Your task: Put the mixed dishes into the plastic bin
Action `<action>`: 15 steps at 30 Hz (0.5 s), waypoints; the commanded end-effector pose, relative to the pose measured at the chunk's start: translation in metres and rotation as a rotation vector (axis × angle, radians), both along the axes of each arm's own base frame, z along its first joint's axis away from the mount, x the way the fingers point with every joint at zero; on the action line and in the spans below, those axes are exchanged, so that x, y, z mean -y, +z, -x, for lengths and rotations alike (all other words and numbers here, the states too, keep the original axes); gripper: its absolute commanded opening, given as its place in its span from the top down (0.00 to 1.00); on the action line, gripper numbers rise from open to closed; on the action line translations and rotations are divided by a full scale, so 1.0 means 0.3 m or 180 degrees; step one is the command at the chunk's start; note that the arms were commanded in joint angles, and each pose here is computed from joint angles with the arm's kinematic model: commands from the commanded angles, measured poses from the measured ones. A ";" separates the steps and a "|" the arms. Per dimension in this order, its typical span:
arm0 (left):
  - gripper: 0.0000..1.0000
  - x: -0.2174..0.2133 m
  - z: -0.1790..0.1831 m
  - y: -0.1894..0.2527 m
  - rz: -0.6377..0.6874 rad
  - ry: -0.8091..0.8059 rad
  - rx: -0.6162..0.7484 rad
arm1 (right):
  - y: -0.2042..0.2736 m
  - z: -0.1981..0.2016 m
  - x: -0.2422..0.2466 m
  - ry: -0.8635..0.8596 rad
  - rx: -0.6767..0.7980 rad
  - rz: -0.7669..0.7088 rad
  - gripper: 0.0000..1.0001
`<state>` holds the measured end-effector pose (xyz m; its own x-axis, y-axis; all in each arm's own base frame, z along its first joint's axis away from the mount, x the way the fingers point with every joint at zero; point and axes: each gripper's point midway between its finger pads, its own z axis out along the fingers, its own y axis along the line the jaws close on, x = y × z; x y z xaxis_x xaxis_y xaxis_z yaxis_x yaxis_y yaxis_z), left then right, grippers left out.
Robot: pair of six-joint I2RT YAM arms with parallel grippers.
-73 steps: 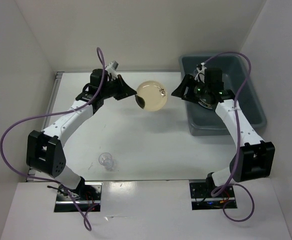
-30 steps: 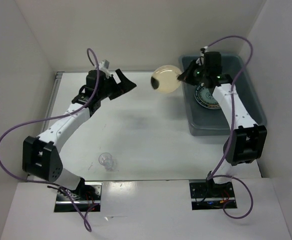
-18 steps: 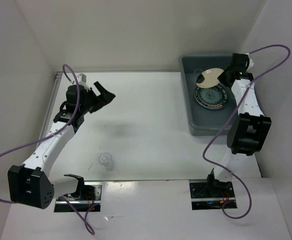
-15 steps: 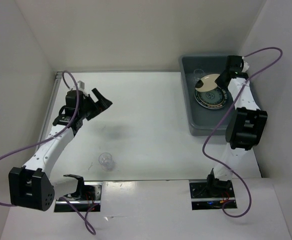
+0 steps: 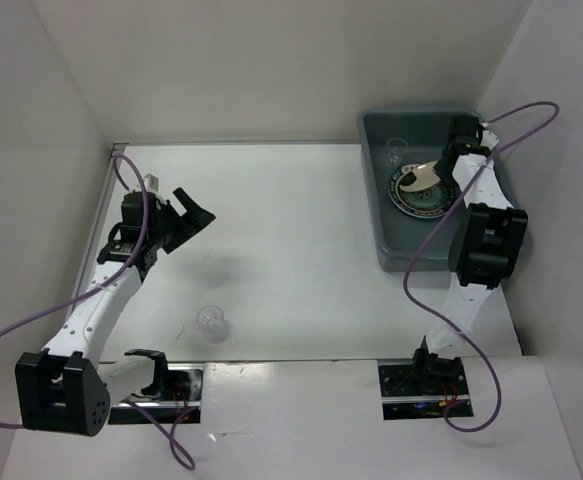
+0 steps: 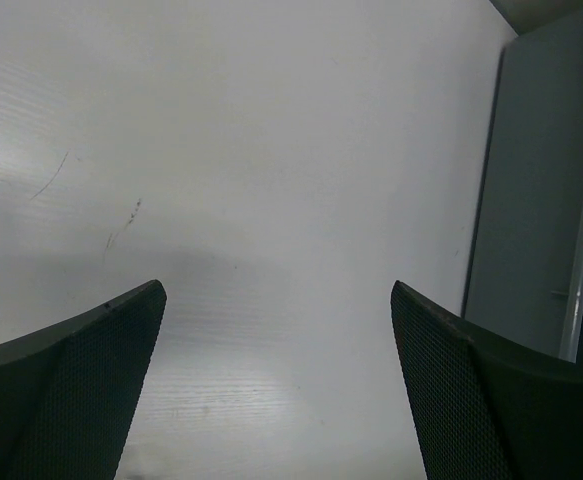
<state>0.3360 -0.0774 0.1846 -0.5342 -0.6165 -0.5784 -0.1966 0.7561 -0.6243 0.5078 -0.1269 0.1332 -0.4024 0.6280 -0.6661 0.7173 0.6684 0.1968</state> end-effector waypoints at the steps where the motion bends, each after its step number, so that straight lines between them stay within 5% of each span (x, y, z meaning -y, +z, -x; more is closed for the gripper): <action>1: 0.00 0.012 0.000 0.021 0.0092 -0.0047 0.0092 | 0.013 -0.012 0.075 -0.0199 0.0021 0.0192 0.87; 4: 0.00 0.012 -0.002 0.011 0.0091 -0.0047 0.0063 | -0.013 0.002 0.072 -0.0198 -0.0042 0.0181 0.70; 9: 0.00 0.012 -0.002 0.011 0.0091 -0.0047 0.0062 | -0.005 0.022 0.084 -0.0227 -0.0043 0.0180 0.64; 15: 0.00 -0.018 0.011 -0.031 -0.0037 0.0067 -0.0059 | 0.024 0.052 0.065 -0.0182 -0.0038 0.0130 0.44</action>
<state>0.3327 -0.0795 0.1788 -0.5503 -0.6136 -0.5662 -0.1970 0.7544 -0.6261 0.5001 -0.1433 0.1212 -0.3980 0.6283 -0.6684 0.7542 0.6389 0.1515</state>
